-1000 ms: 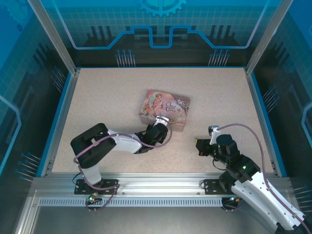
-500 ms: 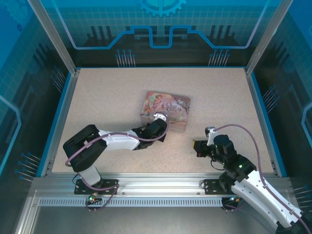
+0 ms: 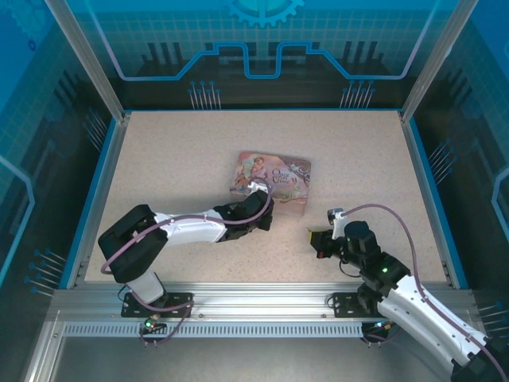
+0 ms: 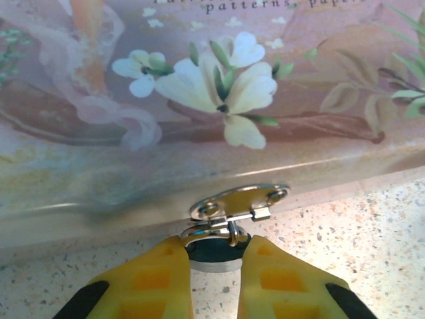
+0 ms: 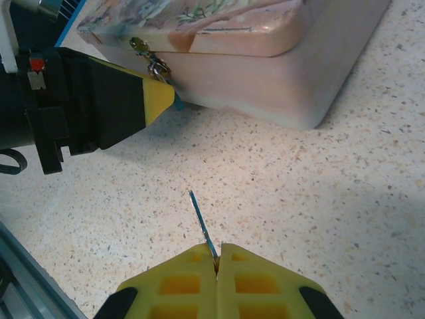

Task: Unlock a padlock with a key

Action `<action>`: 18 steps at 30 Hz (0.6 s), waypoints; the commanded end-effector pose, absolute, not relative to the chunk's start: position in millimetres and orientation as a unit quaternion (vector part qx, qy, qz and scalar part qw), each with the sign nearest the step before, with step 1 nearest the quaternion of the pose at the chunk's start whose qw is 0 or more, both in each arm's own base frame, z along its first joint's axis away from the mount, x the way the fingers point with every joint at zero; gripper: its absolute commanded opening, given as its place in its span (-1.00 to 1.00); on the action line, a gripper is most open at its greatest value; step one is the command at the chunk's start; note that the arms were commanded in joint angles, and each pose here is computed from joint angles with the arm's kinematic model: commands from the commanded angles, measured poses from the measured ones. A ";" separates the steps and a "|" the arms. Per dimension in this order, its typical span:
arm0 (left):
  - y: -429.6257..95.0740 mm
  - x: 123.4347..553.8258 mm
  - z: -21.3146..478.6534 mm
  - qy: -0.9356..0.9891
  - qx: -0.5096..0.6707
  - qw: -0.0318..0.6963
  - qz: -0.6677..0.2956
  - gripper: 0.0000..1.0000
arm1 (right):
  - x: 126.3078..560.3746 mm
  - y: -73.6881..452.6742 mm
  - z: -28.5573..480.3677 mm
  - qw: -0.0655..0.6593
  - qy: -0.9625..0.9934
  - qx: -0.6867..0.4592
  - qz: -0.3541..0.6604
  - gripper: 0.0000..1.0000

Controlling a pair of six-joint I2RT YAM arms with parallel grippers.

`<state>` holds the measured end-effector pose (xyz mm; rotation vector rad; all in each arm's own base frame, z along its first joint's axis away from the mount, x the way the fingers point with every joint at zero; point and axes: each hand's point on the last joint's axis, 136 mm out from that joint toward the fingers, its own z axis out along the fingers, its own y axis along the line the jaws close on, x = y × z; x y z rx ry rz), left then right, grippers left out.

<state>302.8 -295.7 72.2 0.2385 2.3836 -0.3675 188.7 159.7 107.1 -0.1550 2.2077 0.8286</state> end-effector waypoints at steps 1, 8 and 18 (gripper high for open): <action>-313.0 310.0 118.4 0.904 0.047 0.367 -0.214 -1.00 | 189.4 174.5 118.4 0.413 0.836 -0.107 0.347 -1.00; -324.8 306.3 137.3 0.899 0.017 0.347 -0.267 -1.00 | 190.8 186.1 127.7 0.456 0.803 -0.179 0.339 -1.00; -332.5 305.4 147.0 0.896 -0.018 0.299 -0.327 -1.00 | 203.7 208.9 122.0 0.444 0.798 -0.260 0.313 -1.00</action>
